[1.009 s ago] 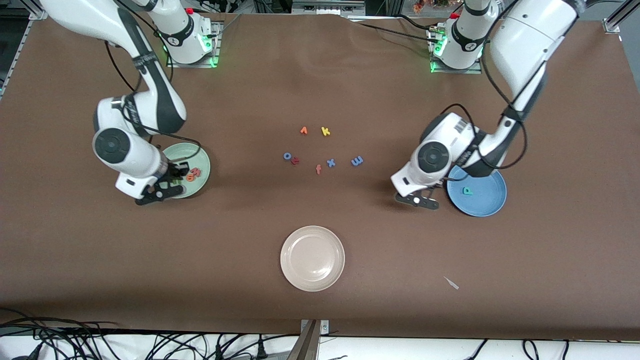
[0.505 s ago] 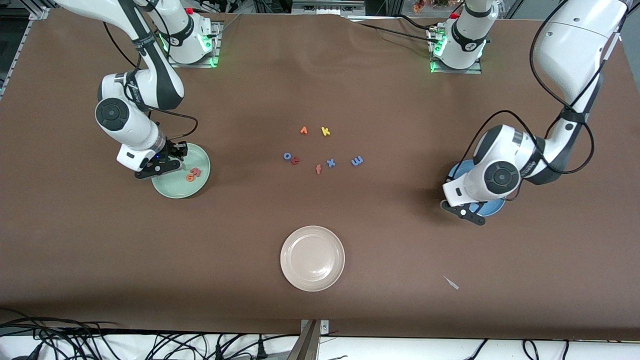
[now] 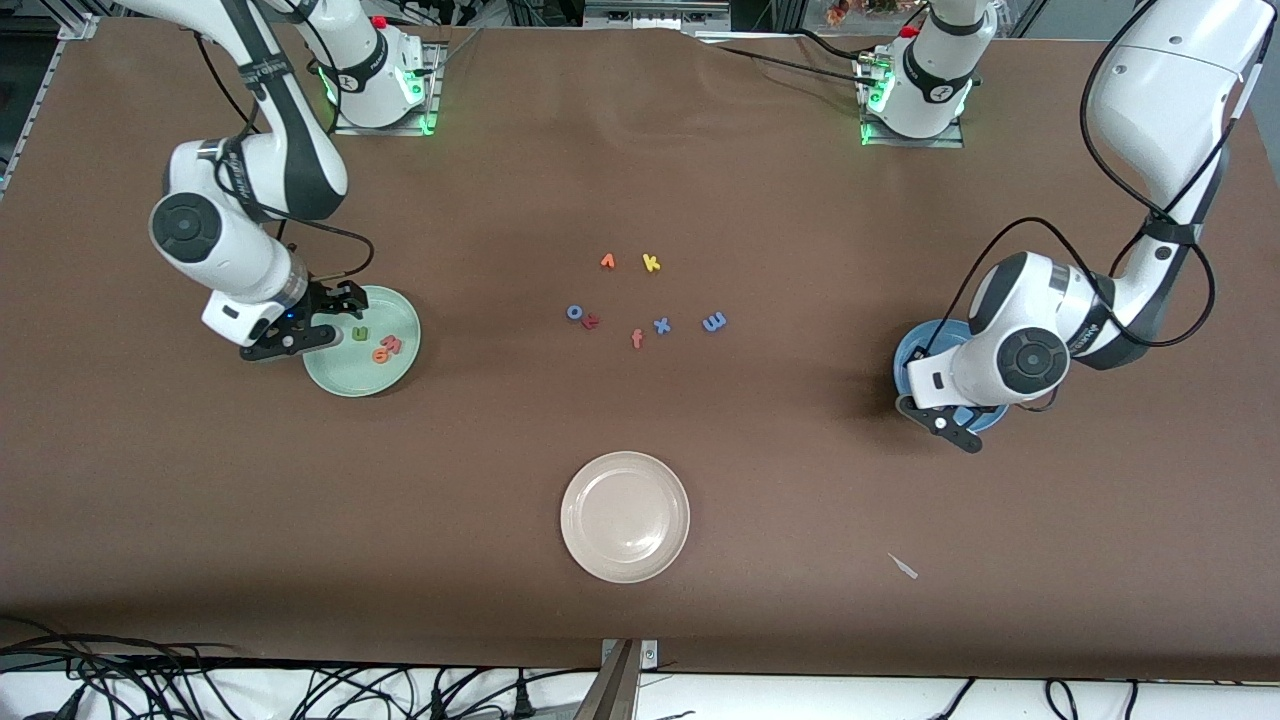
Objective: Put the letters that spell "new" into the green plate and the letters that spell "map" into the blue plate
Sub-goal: 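Place the U on the green plate while the left gripper drops the Q, then move the left gripper over the blue E while the right gripper withdraws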
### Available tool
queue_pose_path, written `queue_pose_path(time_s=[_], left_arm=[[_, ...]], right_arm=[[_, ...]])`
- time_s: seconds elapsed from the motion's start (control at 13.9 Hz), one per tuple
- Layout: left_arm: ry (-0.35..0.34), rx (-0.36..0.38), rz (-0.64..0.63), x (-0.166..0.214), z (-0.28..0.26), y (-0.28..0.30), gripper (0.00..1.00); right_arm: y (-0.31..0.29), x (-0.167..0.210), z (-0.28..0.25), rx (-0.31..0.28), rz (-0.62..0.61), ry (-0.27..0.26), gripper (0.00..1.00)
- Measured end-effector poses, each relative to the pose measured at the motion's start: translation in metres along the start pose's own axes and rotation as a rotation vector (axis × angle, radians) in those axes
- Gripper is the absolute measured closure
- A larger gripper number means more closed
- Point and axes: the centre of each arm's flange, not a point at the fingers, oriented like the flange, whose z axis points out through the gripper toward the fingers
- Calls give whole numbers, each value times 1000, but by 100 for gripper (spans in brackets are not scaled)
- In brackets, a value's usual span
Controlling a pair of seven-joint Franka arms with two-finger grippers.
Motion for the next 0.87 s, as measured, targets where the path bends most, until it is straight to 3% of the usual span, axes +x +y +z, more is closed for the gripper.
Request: queue_pose_path(time_s=[0.14, 0.43, 0.72, 0.87], left_arm=[[23, -15, 4, 13, -11, 29, 0], [50, -26, 35, 40, -22, 99, 0], [133, -5, 52, 68, -32, 192, 0], [159, -7, 64, 75, -30, 230, 0]], right_arm=[[5, 11, -41, 2, 10, 0, 7], [9, 12, -102, 0, 37, 64, 2], [15, 0, -190, 0, 61, 44, 0], [18, -3, -232, -4, 69, 66, 0]])
